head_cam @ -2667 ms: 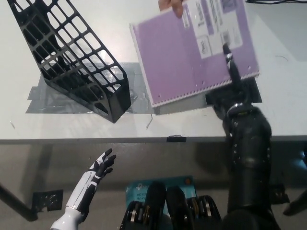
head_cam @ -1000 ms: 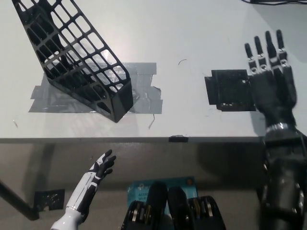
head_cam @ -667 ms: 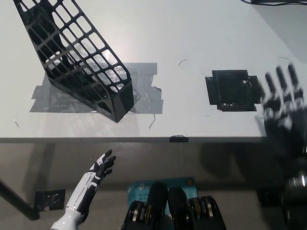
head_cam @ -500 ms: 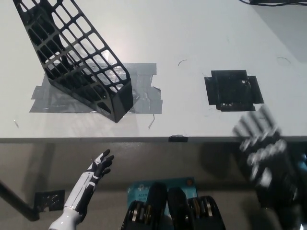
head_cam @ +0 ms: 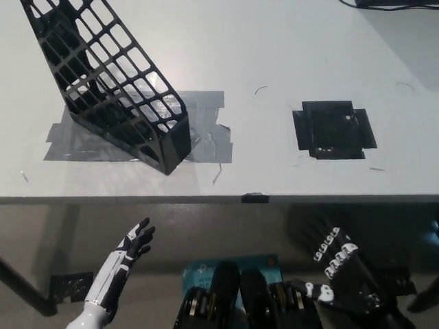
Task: A shelf with a book inside it is placed on the center of the desk infront of the robot. The robot uses its right hand to grab the book, take it out and hand it to a person.
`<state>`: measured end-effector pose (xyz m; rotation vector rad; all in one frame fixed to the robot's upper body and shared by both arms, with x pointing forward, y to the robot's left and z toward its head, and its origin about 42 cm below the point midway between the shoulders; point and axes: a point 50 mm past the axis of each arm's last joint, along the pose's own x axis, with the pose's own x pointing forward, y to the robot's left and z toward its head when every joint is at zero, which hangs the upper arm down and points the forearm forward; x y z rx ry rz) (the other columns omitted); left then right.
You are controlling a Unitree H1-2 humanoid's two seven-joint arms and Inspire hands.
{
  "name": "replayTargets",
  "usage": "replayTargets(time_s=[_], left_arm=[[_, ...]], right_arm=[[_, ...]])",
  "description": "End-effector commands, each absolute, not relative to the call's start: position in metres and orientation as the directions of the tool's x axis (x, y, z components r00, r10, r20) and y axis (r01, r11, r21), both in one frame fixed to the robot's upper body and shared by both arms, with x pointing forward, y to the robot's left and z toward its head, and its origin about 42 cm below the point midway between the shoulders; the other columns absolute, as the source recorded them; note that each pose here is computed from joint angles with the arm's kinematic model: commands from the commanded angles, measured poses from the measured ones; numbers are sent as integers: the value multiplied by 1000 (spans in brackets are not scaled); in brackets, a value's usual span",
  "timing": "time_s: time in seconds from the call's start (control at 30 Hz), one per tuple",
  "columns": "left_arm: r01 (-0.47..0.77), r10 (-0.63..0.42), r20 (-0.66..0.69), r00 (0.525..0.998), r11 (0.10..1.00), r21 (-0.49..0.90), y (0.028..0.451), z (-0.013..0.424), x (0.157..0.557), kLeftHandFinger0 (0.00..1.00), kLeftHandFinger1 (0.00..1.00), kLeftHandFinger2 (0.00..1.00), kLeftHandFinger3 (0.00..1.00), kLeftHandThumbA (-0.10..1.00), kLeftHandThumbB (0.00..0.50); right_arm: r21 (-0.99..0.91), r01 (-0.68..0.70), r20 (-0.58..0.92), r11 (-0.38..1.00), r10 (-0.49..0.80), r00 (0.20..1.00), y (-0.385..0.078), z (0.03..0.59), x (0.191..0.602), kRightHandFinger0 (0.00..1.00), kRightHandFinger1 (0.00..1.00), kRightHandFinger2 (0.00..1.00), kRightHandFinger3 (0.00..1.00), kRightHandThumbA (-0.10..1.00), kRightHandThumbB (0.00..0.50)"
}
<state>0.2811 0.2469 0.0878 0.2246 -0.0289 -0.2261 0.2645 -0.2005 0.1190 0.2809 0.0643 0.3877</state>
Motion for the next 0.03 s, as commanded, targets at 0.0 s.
replayTargets(time_s=[0.0], left_arm=[[178,-200,87,976,960,215,250,96,287,1000,1000,1000,1000,1000,244]], right_arm=[[20,-350,46,936,349,936,-203,124,284,1000,1000,1000,1000,1000,207]])
